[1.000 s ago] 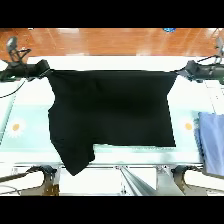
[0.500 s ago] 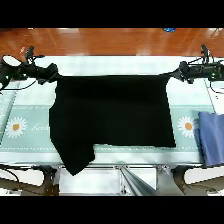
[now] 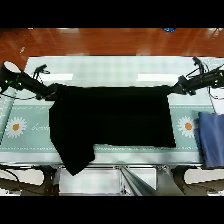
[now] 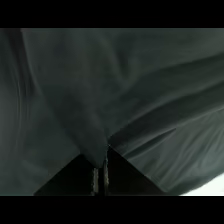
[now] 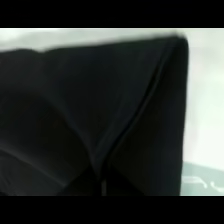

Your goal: Fold the shirts.

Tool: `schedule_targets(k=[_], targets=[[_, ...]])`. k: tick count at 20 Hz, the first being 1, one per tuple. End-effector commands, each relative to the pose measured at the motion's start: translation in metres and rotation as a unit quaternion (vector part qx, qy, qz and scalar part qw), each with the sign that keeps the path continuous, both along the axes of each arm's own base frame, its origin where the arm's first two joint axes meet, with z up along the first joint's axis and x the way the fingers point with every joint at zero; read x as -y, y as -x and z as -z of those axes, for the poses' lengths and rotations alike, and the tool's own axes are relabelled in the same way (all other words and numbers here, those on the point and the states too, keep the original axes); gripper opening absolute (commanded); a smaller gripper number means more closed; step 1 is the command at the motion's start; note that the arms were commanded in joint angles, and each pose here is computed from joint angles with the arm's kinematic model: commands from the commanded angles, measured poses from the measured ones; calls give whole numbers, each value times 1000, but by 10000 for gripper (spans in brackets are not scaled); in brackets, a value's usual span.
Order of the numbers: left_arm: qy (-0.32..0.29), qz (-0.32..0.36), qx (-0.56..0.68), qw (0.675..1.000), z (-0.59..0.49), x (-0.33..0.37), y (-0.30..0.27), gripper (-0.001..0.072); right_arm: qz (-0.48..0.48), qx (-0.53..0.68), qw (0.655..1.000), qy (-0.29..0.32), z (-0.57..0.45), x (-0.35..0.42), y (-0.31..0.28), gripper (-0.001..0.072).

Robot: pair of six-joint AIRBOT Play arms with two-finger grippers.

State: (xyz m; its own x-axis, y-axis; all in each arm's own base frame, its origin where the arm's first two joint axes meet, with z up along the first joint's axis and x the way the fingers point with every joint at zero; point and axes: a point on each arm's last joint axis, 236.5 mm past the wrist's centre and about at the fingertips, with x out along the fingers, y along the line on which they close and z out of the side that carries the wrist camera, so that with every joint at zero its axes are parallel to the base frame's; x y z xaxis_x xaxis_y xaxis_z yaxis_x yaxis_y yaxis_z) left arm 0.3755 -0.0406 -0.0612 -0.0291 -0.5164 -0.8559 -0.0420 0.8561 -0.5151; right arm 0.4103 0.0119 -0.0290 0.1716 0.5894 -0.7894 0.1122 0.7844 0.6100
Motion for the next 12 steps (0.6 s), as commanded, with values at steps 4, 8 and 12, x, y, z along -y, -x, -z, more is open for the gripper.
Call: schedule_targets(k=[4,8,12], targets=[[7,9,-62,998,28,5,42,20,3,-37,999,9,31,0,24,25],[6,7,-59,998,29,5,40,20,21,-26,999,17,33,5,15,25],[8,3,-84,996,25,5,49,504,38,-40,998,13,32,4,16,409]])
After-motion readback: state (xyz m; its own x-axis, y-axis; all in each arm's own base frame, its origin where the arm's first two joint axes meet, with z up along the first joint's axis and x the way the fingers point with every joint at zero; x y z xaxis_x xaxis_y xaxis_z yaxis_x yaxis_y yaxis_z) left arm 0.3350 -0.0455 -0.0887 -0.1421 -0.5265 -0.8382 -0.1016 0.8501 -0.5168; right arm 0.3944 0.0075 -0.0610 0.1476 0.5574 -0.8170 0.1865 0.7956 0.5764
